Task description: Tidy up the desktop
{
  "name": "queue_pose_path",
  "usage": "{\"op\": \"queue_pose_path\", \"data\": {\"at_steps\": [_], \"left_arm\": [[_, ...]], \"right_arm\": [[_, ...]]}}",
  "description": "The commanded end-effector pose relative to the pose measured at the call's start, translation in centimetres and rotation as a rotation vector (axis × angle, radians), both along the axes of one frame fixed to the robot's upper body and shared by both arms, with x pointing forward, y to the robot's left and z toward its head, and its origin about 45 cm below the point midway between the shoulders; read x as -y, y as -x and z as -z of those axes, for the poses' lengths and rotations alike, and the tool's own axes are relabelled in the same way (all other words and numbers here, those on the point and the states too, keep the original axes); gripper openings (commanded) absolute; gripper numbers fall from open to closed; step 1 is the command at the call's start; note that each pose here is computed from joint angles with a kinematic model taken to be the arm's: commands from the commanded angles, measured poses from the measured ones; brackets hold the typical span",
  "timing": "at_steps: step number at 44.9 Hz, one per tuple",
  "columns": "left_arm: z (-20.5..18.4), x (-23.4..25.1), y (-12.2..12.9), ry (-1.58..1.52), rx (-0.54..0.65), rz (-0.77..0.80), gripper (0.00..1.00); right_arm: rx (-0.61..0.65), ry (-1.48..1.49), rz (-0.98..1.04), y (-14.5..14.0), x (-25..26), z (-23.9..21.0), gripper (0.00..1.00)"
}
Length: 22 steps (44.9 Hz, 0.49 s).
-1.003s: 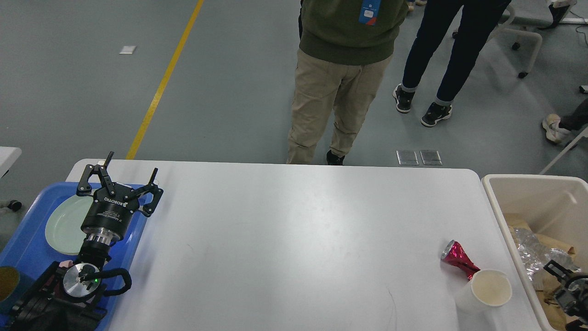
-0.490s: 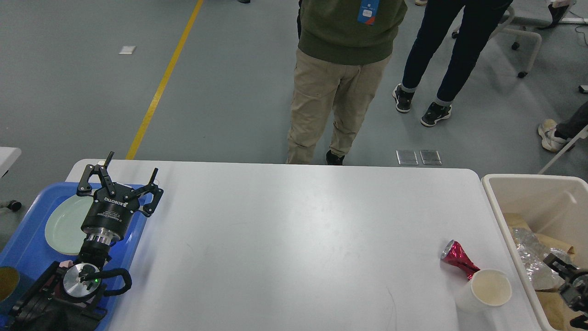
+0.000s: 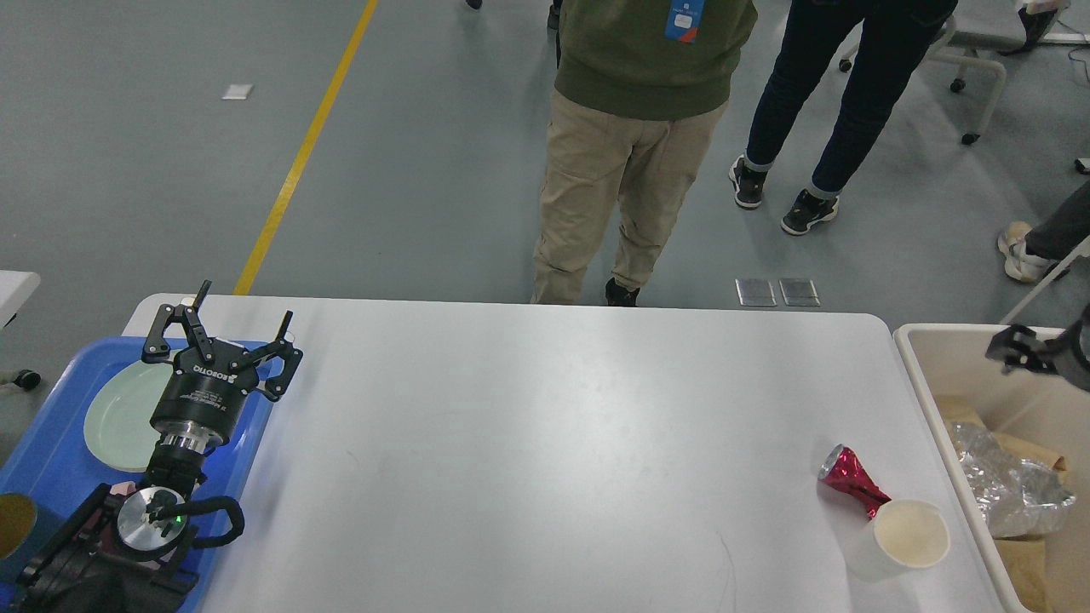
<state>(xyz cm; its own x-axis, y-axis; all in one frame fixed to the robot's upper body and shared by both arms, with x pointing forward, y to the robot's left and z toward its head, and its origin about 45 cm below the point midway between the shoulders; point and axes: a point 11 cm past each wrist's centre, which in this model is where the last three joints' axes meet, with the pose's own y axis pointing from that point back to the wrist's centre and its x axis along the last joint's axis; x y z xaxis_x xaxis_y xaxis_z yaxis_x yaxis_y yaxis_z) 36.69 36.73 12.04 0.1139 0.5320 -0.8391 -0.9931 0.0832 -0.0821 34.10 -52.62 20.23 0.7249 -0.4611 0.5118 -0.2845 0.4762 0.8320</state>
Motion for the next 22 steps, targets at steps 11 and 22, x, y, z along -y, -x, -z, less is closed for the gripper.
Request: {"op": "queue_pose_path", "data": {"at_steps": [11,22], "left_arm": [[0.1,0.0,0.1,0.000,-0.001,0.000,0.96],[0.1,-0.1,0.1,-0.002,-0.004,-0.003,0.96]], "right_arm": [[-0.296,-0.215,-0.333,-1.7,-17.7,-15.1,1.00],[-0.397,-0.315,-0.401,4.1,-22.0,-16.4,1.00]]}}
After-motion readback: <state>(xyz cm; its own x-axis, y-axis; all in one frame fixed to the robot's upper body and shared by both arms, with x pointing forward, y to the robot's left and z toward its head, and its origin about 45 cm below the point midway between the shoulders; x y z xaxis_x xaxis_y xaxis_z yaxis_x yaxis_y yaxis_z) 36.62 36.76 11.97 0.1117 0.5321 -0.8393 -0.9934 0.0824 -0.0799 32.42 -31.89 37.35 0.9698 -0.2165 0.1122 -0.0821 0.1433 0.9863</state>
